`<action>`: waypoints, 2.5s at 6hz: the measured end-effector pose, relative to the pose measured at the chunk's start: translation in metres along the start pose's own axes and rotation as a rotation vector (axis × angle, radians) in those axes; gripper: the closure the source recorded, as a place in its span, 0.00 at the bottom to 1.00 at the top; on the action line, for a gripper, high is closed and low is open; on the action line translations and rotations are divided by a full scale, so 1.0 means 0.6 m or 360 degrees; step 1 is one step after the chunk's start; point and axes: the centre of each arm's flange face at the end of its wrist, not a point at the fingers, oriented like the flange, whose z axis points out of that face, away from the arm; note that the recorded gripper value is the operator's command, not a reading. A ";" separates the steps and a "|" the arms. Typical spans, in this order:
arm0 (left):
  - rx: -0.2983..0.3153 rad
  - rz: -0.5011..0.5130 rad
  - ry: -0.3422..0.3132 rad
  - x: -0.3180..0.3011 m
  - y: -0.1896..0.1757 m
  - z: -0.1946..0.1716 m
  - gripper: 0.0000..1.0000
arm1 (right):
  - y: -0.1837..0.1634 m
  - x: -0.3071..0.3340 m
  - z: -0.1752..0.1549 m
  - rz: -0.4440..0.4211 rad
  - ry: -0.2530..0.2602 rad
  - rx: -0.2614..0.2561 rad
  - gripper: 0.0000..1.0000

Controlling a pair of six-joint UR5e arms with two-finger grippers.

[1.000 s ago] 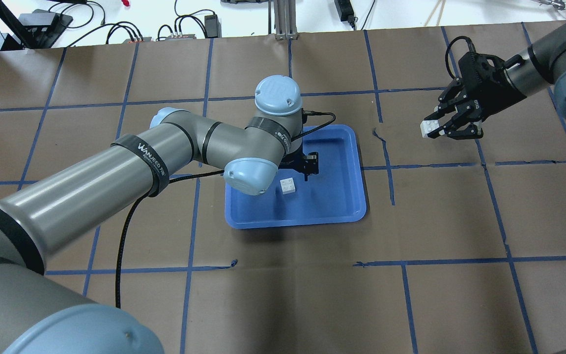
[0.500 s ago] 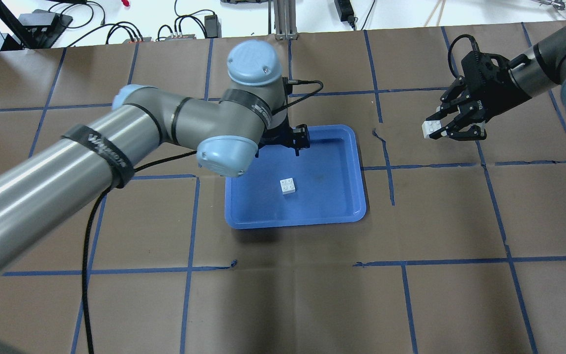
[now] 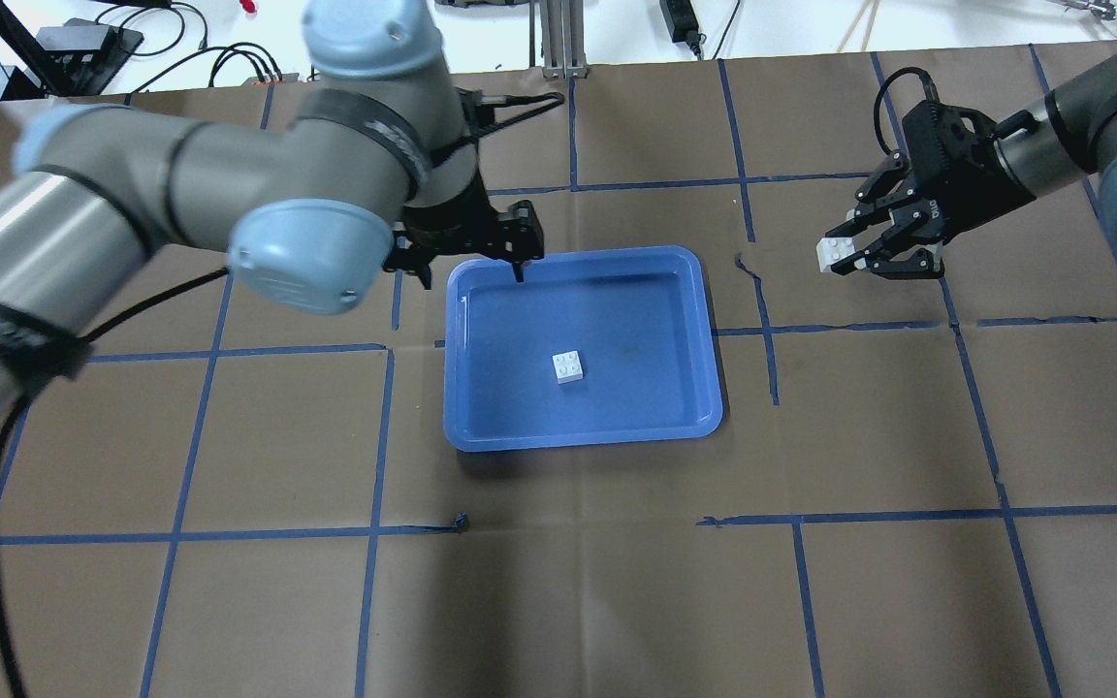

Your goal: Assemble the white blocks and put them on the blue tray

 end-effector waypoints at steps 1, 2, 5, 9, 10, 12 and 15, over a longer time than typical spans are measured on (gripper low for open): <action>0.0014 -0.0003 -0.0003 -0.018 0.010 -0.046 0.01 | -0.026 0.000 0.042 0.0018 0.0010 -0.0004 0.72; 0.0002 -0.0010 -0.0009 -0.026 0.016 -0.064 0.01 | -0.052 -0.006 0.090 0.0012 0.0002 -0.0006 0.72; -0.0001 -0.0025 -0.0006 -0.034 0.020 -0.076 0.01 | -0.141 -0.025 0.202 0.0036 0.0030 -0.0027 0.72; 0.0005 -0.0028 -0.0009 -0.035 0.020 -0.079 0.01 | -0.160 -0.050 0.329 0.0073 -0.0002 -0.0033 0.72; 0.0006 -0.0028 -0.0009 -0.036 0.020 -0.080 0.01 | -0.153 -0.051 0.344 0.0076 -0.0006 -0.0046 0.72; 0.0007 -0.0030 -0.0009 -0.036 0.020 -0.080 0.01 | -0.137 -0.058 0.362 0.0093 -0.0029 -0.0079 0.72; 0.0008 -0.0030 -0.0008 -0.036 0.019 -0.081 0.01 | -0.131 -0.066 0.375 0.0100 -0.0051 -0.0079 0.72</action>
